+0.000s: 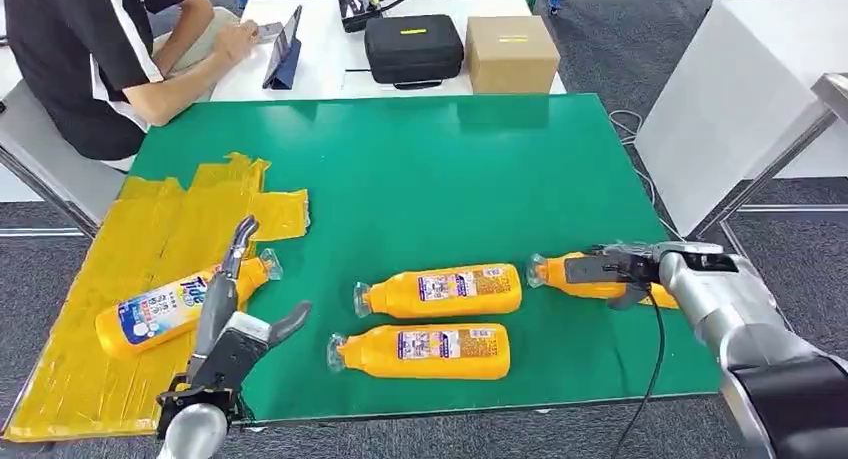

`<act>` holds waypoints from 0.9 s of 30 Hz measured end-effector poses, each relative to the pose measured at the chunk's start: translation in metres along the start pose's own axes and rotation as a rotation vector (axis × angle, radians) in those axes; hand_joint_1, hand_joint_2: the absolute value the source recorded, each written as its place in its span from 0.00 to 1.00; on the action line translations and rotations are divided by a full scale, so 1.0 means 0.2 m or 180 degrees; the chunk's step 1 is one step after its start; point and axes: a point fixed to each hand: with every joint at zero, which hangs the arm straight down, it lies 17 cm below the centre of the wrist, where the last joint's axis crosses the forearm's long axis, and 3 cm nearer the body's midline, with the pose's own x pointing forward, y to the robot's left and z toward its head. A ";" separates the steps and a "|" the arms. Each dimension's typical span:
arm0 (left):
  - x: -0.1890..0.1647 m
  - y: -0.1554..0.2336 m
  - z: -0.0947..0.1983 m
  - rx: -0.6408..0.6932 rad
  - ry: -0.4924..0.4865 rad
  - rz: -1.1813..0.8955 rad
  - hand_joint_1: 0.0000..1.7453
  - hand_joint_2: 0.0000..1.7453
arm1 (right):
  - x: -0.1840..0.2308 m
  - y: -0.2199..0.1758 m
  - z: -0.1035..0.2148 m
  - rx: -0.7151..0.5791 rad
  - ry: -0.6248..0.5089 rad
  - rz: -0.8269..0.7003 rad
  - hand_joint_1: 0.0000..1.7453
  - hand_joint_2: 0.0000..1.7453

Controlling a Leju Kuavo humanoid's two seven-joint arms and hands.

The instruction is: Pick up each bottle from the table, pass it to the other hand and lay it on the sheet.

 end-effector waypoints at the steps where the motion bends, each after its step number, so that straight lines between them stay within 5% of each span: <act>1: 0.00 -0.01 -0.01 -0.0011 0.0004 0.0014 0.00 1.00 | -0.02 0.00 0.01 -0.0002 -0.0004 -0.0025 1.00 1.00; 12: -0.05 -0.02 -0.09 0.0051 0.0057 0.0156 0.00 1.00 | -0.11 0.00 0.01 -0.0200 0.0126 -0.0081 1.00 1.00; 21: -0.14 -0.01 0.00 0.0102 0.0235 0.0067 0.00 1.00 | -0.05 -0.28 -0.05 -0.1485 0.0650 -0.0009 1.00 1.00; 27: -0.21 -0.02 0.11 0.0084 0.0387 -0.0009 0.00 1.00 | 0.18 -0.36 0.02 -0.2622 0.0426 -0.0403 1.00 1.00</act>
